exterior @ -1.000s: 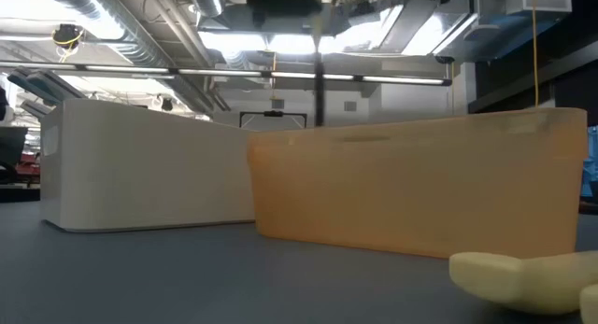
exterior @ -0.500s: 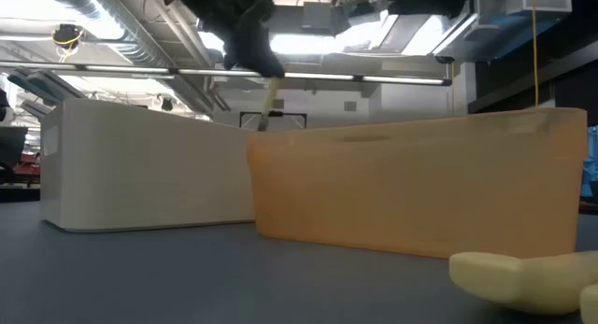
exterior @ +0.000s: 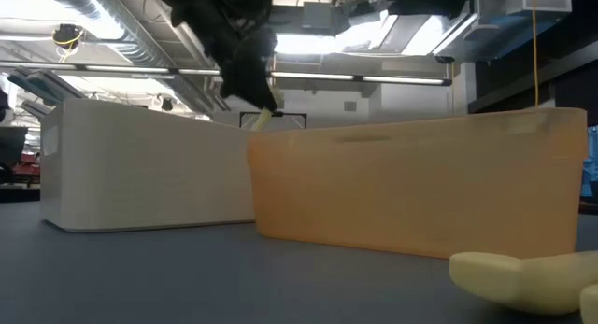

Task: Sort silverware by color (type)
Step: Put the yellow knife into the blue bin

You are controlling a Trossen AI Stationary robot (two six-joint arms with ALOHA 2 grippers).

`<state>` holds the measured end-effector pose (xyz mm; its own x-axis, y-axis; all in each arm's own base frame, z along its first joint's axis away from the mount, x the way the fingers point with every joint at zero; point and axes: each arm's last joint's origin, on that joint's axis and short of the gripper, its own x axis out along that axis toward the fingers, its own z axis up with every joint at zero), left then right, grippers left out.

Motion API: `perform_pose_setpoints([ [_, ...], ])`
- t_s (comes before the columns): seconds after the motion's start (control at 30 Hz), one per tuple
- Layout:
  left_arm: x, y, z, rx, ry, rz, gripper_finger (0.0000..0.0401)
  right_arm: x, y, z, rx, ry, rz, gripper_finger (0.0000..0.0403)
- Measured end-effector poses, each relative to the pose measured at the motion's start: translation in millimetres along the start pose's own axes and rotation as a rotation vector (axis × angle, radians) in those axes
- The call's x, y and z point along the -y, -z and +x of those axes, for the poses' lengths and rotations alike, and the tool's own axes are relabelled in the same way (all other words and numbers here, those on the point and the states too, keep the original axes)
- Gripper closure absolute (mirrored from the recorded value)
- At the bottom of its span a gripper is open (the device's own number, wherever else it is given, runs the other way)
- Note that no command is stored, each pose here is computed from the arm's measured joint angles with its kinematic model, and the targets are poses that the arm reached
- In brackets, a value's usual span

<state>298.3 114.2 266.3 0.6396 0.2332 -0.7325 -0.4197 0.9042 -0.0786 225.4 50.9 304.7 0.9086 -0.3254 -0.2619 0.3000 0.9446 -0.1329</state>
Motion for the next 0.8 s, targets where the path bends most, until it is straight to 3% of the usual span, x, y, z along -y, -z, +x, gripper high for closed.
perform_pose_setpoints([
  [0.33,-1.5,8.1,47.5,-0.065,-0.004,0.007,0.0352,0.0,0.2,0.0,-0.002,-0.002,0.001,0.0187],
  [0.8,-2.5,12.2,61.8,-0.086,-0.035,0.035,0.0325,0.0,3.1,0.2,-0.028,0.000,-0.017,0.0187],
])
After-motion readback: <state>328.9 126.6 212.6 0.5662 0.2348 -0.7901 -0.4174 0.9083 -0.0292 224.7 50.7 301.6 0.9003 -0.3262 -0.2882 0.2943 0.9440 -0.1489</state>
